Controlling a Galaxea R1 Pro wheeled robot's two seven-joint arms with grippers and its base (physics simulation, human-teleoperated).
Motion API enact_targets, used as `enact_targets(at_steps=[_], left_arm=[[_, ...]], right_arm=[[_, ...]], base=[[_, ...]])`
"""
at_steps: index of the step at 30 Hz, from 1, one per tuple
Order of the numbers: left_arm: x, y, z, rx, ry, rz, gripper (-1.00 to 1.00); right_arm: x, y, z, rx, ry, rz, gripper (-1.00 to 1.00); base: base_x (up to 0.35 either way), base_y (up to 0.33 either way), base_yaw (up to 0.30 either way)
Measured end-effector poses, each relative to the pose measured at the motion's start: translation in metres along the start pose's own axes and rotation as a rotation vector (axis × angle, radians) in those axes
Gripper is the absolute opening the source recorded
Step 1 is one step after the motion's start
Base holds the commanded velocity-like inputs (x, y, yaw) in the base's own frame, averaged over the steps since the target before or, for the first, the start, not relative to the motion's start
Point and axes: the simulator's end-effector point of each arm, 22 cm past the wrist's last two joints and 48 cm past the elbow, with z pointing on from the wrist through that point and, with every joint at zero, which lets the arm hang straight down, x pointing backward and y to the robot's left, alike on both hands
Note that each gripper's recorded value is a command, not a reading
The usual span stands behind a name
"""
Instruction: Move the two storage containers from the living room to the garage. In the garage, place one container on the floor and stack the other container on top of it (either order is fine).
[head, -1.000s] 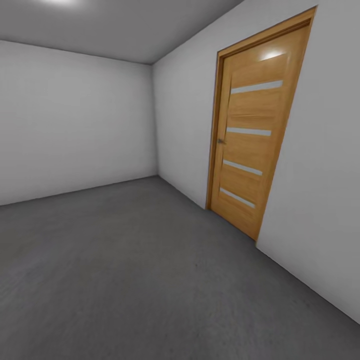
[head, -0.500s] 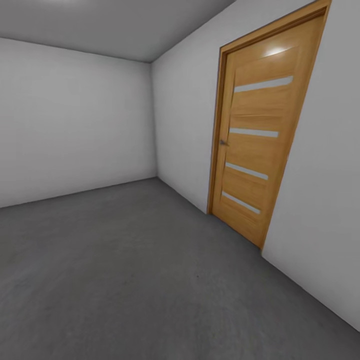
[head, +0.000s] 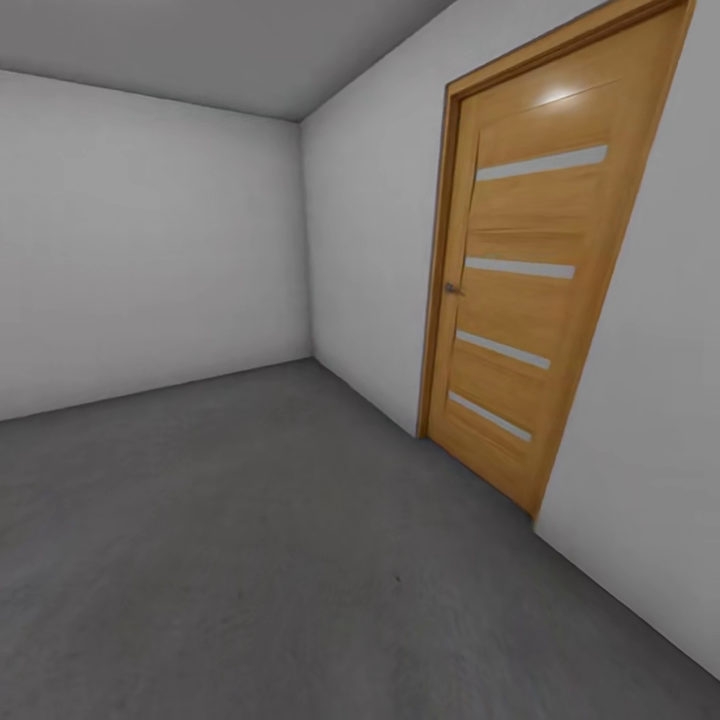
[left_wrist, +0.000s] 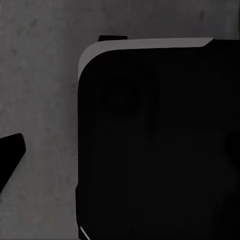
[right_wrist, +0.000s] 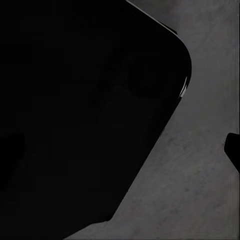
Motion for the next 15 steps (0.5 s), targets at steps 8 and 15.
enact_targets(at_steps=[8, 15], left_arm=[[0.0000, 0.0000, 0.0000, 0.000, 0.000, 0.000, 1.00], [0.0000, 0.0000, 0.0000, 0.000, 0.000, 0.000, 1.00]], right_arm=[[-0.0002, 0.0004, 0.0000, -0.001, 0.000, 0.000, 1.00], [-0.0004, 0.0007, 0.0000, -0.001, -0.001, 0.000, 1.00]], base=[[0.323, 0.000, 0.000], [0.323, 0.000, 0.000]])
